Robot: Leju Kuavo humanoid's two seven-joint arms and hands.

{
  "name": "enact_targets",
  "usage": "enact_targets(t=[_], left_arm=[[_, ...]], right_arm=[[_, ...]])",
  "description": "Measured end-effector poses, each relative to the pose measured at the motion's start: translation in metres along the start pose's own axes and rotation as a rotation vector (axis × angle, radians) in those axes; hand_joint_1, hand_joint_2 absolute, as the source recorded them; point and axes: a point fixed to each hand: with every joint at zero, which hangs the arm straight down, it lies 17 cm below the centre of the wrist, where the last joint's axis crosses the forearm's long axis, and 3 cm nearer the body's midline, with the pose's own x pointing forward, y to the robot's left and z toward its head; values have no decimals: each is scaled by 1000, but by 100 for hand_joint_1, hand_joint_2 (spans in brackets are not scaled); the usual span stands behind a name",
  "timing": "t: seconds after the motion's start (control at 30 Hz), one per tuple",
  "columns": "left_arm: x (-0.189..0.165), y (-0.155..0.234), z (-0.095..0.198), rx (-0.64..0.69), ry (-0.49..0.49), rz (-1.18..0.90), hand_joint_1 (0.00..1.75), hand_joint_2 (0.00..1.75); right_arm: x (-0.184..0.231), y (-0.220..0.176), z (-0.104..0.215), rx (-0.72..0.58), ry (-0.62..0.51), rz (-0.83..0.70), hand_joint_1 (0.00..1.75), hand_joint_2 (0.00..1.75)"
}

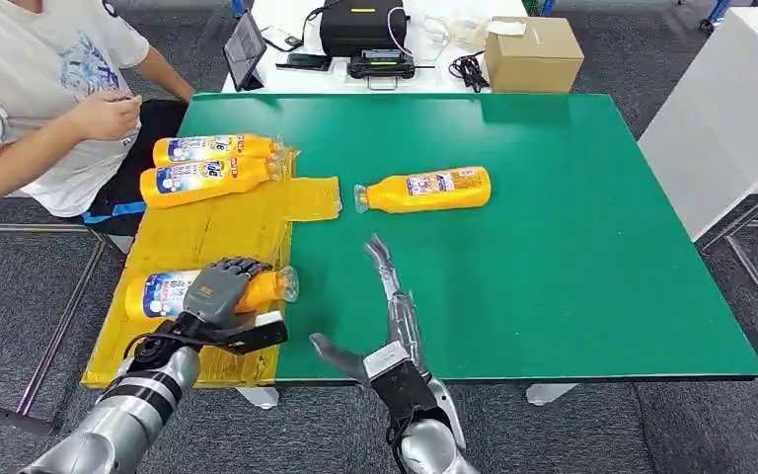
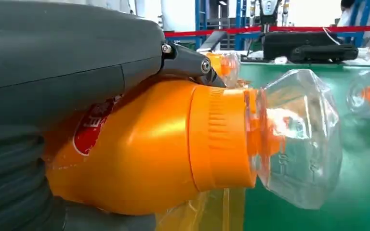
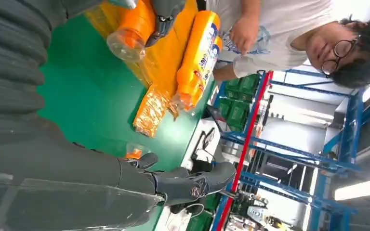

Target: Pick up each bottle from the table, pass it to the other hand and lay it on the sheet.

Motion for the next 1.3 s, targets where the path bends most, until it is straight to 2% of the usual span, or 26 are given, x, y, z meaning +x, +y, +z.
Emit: enact_targets(t=[0.2, 0.23, 0.27, 0.3, 0.57, 0.6, 0.9, 1.17, 1.3], left_arm=[[-2, -11, 3, -49, 4, -34, 175, 175], [-2, -13, 4, -55, 6, -30, 155, 175], [-3, -14, 4, -63, 11, -18, 38, 175], [-3, -16, 3, -74, 15, 3, 2, 175], [-3, -24, -1, -159, 57, 258, 0, 175], [0, -28, 0, -178, 63, 310, 0, 0], [16, -36, 7, -257, 73, 720, 0, 0], [18, -37, 9, -267, 78, 794, 0, 0], [25, -39, 12, -306, 68, 899, 0, 0]], right_arm=[[-3, 4, 2, 16, 9, -7, 0, 175], [-4, 4, 2, 18, 11, -8, 0, 175], [-4, 4, 3, 19, 13, -8, 0, 175], [-5, 4, 3, 19, 15, -7, 0, 175], [-6, 4, 3, 21, 16, 7, 0, 175], [-6, 4, 3, 21, 16, 7, 0, 175], [-12, 4, 4, 22, 36, 5, 0, 175], [-17, 7, 5, 29, 51, 3, 0, 175], [-20, 8, 6, 37, 56, -1, 0, 175]])
